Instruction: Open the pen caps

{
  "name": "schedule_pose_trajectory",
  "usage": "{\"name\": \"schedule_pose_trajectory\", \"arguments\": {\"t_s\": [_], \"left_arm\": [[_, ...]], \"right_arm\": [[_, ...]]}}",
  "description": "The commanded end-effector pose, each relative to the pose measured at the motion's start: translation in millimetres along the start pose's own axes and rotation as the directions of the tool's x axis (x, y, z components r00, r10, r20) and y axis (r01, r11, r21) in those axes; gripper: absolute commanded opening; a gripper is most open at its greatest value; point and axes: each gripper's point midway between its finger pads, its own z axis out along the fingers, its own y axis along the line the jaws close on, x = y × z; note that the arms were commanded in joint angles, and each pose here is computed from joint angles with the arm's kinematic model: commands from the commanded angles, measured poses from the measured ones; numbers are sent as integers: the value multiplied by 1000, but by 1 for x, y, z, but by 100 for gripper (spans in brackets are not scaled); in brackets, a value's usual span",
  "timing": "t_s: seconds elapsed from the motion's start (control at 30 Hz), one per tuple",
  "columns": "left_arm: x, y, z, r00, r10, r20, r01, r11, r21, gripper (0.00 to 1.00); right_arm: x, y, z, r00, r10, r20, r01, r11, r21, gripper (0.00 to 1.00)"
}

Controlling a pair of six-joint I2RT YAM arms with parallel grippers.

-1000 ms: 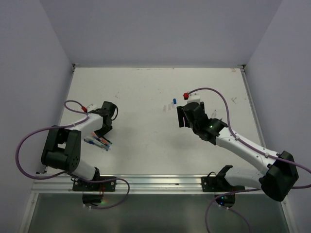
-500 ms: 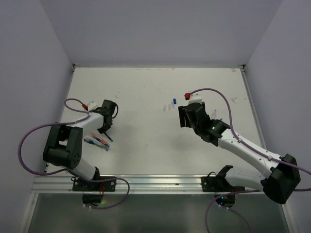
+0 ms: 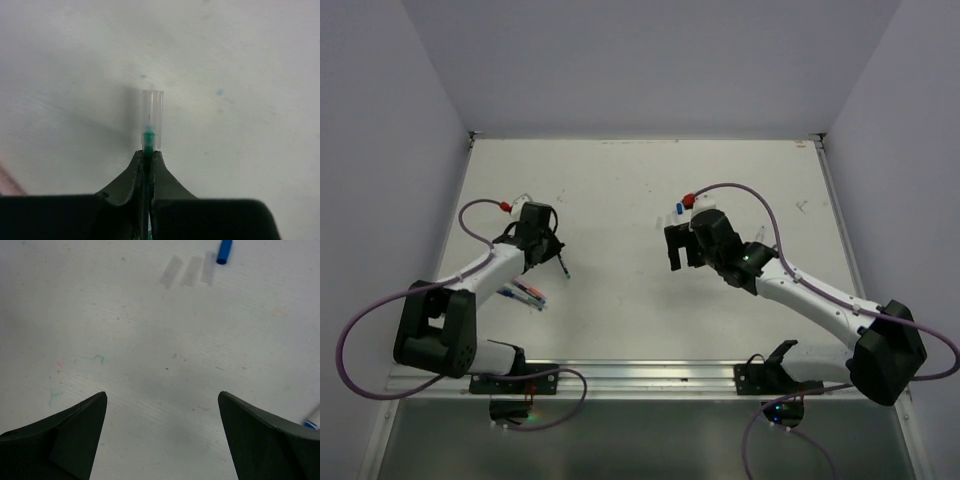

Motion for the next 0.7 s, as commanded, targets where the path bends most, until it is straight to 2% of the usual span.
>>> {"name": "schedule_pose_trajectory", "arguments": {"t_s": [0.0,0.03,0.1,0.13,0.23,0.33,0.4,0.67], "left_arm": [[-8,-83,-42,997,55,46,-70,890,450,0],[-14,-105,-63,996,44,79,-81,823,562,0],[-13,-118,-80,995,38,95,-90,774,626,0],[-10,-127,-89,994,43,102,-100,747,657,0],[0,-141,-104,996,40,85,-89,694,714,0],[4,-155,-123,997,5,82,-68,615,786,0],[7,-158,-129,997,-12,78,-56,596,801,0],[8,-168,-147,998,-37,60,-31,537,843,0]], "right_arm": [[-19,57,0,998,63,21,-55,960,-274,97],[-22,76,0,996,84,16,-73,928,-365,91],[-25,93,0,994,109,7,-95,893,-439,85],[-24,100,2,992,128,-20,-122,878,-462,76],[-25,127,5,986,153,-61,-161,822,-546,67],[-32,151,5,969,231,-91,-237,746,-622,64],[-30,163,8,965,240,-109,-252,719,-647,62],[-27,181,17,956,273,-107,-275,704,-655,62]]}}
